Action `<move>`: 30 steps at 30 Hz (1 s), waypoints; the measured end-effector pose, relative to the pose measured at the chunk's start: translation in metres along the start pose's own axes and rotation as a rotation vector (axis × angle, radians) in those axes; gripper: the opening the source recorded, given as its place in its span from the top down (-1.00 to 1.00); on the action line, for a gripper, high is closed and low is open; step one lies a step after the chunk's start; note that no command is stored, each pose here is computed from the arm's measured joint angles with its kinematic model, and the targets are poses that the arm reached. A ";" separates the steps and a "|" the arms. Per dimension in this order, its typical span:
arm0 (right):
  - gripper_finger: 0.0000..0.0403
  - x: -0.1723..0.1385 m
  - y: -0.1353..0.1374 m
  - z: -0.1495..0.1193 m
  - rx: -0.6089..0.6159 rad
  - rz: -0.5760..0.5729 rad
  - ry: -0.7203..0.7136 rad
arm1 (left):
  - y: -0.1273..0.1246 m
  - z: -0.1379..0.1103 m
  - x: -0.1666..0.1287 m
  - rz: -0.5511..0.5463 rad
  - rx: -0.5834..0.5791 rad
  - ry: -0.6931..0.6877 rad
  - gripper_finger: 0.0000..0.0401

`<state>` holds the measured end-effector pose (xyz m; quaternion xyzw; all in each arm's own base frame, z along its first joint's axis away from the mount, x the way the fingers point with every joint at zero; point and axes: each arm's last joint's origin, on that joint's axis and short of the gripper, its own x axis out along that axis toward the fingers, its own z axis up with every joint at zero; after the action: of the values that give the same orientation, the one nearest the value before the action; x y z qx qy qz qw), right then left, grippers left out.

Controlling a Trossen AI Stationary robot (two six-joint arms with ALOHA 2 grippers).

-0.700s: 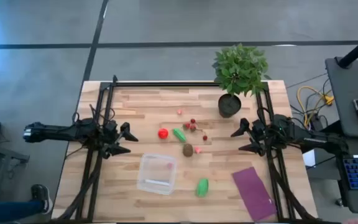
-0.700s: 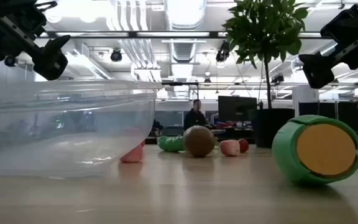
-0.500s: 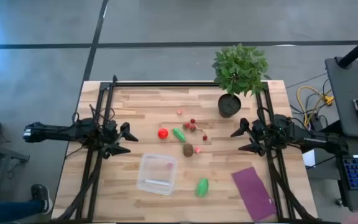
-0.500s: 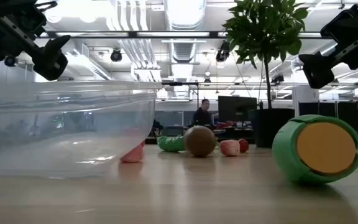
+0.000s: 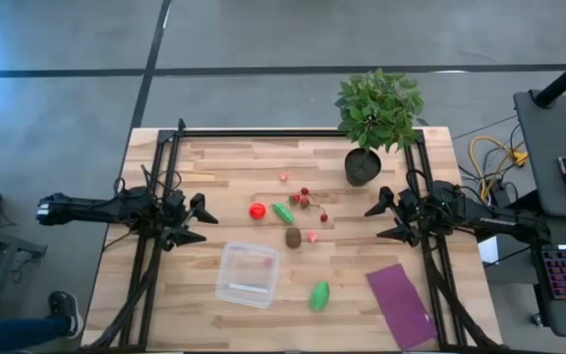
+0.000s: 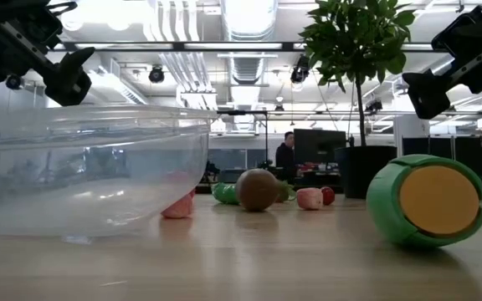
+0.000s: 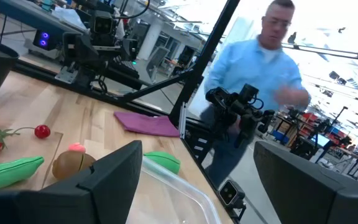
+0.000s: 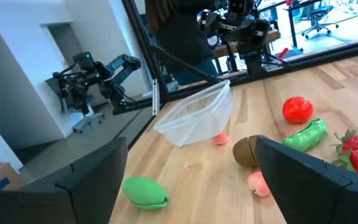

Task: Pick and placing Produce into tupperware

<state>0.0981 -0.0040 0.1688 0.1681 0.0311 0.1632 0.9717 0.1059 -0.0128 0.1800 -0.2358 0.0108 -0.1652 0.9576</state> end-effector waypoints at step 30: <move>-0.71 -0.034 0.038 0.074 0.204 0.325 -0.868 | 0.000 0.000 0.000 0.000 -0.001 0.002 -0.47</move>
<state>0.0628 -0.0050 0.2514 0.3181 -0.3885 0.2237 0.8354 0.1060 -0.0128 0.1798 -0.2359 0.0116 -0.1654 0.9575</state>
